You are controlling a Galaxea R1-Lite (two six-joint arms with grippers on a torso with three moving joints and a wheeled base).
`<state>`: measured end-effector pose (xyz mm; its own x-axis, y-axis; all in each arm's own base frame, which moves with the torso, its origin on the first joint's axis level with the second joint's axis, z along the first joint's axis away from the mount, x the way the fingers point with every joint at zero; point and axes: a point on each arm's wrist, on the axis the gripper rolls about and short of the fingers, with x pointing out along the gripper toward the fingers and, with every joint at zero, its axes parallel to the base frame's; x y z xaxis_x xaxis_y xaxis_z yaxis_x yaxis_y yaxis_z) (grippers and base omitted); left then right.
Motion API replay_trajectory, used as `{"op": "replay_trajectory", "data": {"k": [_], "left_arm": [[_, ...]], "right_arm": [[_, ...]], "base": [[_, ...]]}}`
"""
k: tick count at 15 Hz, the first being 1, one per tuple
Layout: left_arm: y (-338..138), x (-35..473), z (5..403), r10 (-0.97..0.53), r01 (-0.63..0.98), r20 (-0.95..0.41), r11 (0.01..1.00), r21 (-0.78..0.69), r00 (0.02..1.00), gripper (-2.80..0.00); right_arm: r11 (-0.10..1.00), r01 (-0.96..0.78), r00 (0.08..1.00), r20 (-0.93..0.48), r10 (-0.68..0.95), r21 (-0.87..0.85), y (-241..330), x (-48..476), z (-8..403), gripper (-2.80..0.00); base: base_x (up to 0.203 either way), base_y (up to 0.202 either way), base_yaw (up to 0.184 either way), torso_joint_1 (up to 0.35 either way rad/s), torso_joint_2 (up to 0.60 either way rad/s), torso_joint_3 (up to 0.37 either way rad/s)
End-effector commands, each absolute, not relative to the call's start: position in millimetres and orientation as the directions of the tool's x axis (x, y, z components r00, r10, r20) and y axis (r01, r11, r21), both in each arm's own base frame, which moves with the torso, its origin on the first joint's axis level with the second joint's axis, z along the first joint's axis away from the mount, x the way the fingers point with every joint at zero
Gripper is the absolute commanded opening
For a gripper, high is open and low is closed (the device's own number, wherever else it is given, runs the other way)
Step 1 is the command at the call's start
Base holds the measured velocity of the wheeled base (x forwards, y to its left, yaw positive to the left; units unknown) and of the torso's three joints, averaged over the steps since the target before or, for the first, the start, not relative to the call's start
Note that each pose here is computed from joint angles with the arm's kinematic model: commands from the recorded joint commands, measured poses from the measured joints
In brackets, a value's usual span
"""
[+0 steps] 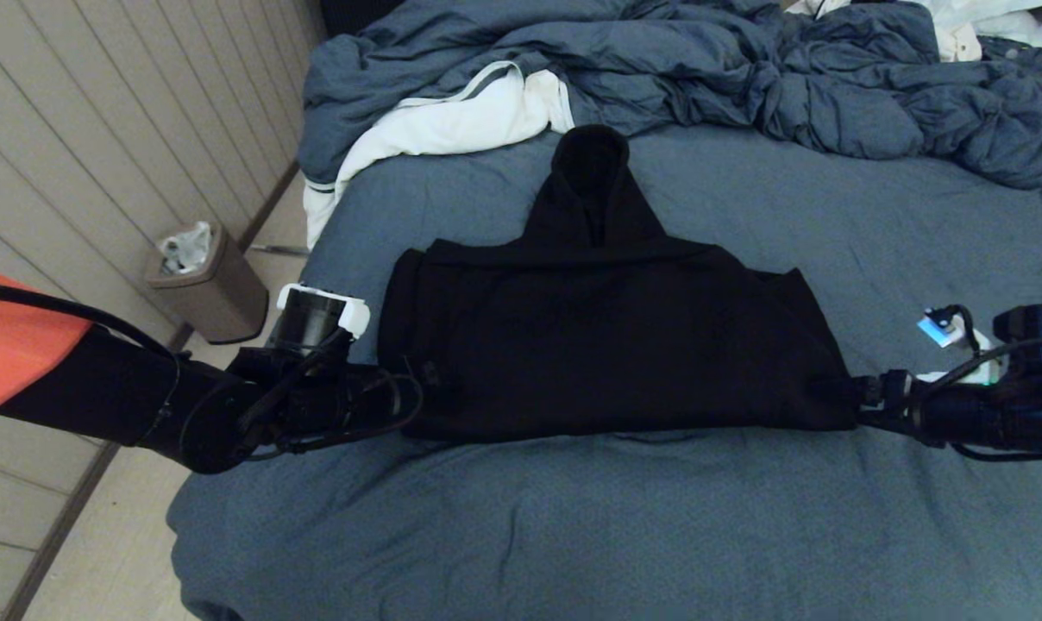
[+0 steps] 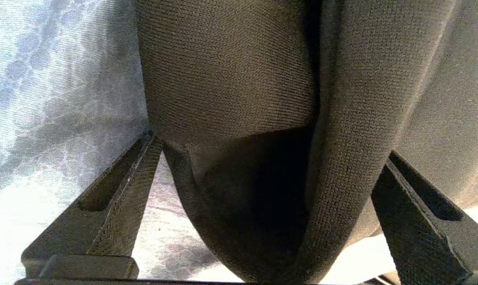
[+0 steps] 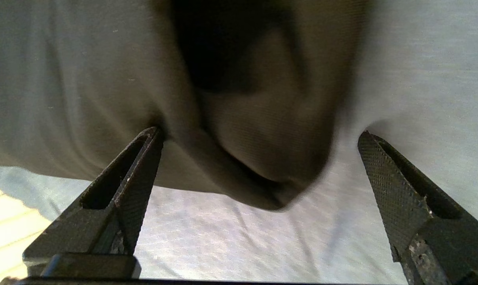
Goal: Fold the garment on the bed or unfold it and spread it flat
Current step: Fold the black sweatshirt
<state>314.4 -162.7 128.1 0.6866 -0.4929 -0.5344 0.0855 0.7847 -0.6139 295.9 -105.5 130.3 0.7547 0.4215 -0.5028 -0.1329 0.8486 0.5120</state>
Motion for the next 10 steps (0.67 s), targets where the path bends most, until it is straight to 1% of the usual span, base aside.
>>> {"op": "replay_trajectory", "data": {"k": [1, 5, 6, 7, 10], "left_arm": [[-163.8, 315.3, 126.1, -0.494, 0.083, -0.537, 0.784, -0.616, 0.684, 0.00], [-164.3, 315.1, 126.2, -0.496, 0.084, -0.537, 0.782, -0.617, 0.682, 0.00], [-164.9, 314.9, 126.3, -0.497, 0.085, -0.537, 0.782, -0.617, 0.681, 0.00], [-165.8, 314.6, 126.4, -0.497, 0.085, -0.540, 0.784, -0.615, 0.679, -2.80], [-168.7, 312.8, 127.9, -0.504, 0.093, -0.537, 0.782, -0.617, 0.676, -2.80]], "right_arm": [[0.841, -0.152, 0.745, -0.499, 0.443, 0.519, -98.6, 300.1, 129.3, 0.00], [0.840, -0.158, 0.752, -0.488, 0.443, 0.519, -97.1, 304.9, 128.0, 0.00], [0.840, -0.156, 0.750, -0.491, 0.444, 0.520, -97.4, 305.9, 126.5, -1.23], [0.840, -0.155, 0.750, -0.492, 0.443, 0.520, -97.7, 306.6, 125.8, -2.80], [0.838, -0.161, 0.747, -0.491, 0.448, 0.521, -95.5, 307.6, 125.6, -2.80]], "base": [[0.000, 0.000, 0.000, 0.000, 0.00, 0.000], [0.000, 0.000, 0.000, 0.000, 0.00, 0.000], [0.000, 0.000, 0.000, 0.000, 0.00, 0.000], [0.000, 0.000, 0.000, 0.000, 0.00, 0.000], [0.000, 0.000, 0.000, 0.000, 0.00, 0.000]]}}
